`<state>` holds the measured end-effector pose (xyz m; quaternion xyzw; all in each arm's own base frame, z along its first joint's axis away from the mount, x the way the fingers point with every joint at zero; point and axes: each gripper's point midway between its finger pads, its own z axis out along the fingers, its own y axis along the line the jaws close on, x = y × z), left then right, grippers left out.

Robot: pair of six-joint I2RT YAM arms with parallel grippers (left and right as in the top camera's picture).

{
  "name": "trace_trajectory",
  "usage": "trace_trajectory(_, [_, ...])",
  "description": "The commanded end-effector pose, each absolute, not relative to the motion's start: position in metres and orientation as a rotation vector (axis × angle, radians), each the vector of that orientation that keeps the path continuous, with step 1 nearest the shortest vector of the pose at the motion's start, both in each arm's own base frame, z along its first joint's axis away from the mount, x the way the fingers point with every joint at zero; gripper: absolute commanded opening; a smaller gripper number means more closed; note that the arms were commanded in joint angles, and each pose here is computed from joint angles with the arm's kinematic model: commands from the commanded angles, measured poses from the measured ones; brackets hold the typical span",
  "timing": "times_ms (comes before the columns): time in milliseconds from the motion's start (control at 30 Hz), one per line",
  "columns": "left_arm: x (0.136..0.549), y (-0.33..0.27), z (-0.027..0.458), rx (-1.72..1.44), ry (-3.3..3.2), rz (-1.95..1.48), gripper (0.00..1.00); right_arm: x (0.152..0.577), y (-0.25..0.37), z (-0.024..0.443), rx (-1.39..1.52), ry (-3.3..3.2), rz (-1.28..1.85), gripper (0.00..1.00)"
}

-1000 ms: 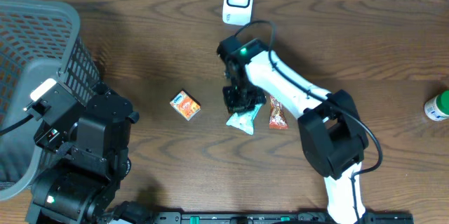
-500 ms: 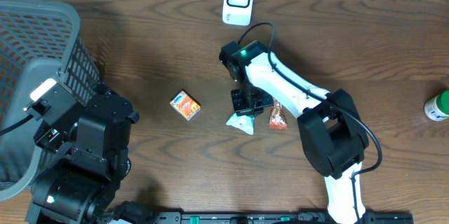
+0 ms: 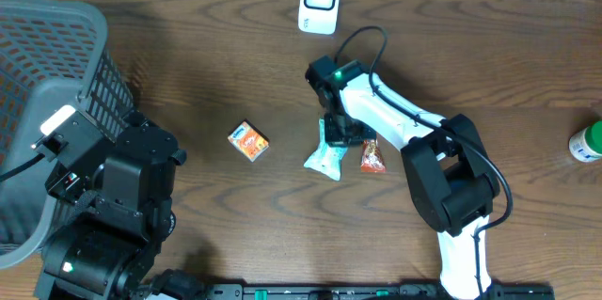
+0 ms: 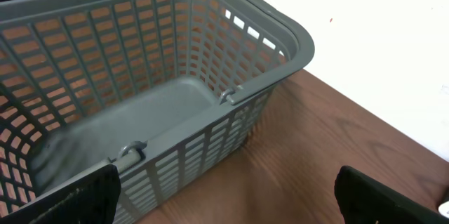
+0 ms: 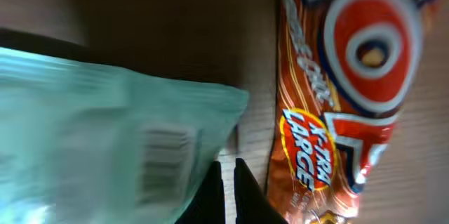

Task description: Scan the item barcode

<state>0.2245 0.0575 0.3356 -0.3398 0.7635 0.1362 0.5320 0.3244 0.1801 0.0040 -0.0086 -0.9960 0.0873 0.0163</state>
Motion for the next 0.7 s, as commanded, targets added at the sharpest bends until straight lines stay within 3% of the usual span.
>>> trace_trajectory(0, [0.223,0.060,0.341,-0.826,1.802,0.323,0.98,0.323,0.174,-0.002,-0.096,-3.098,0.308,0.05])
trace_trajectory(267, [0.223,0.060,0.341,-0.826,1.802,0.323,0.98,0.354,0.194,-0.004,0.089,-3.223,0.192,0.10])
trace_trajectory(400, [0.223,0.060,0.341,-0.826,1.802,0.323,0.98,0.362,0.222,-0.005,0.399,-3.225,-0.024,0.09])
trace_trajectory(500, [0.223,0.060,0.341,-0.826,1.802,0.323,0.98,0.354,0.266,0.001,0.823,-3.109,-0.407,0.09])
trace_trajectory(667, [0.223,0.060,0.341,-0.826,1.802,0.323,0.98,0.363,0.272,0.009,0.885,-3.129,-0.447,0.17])
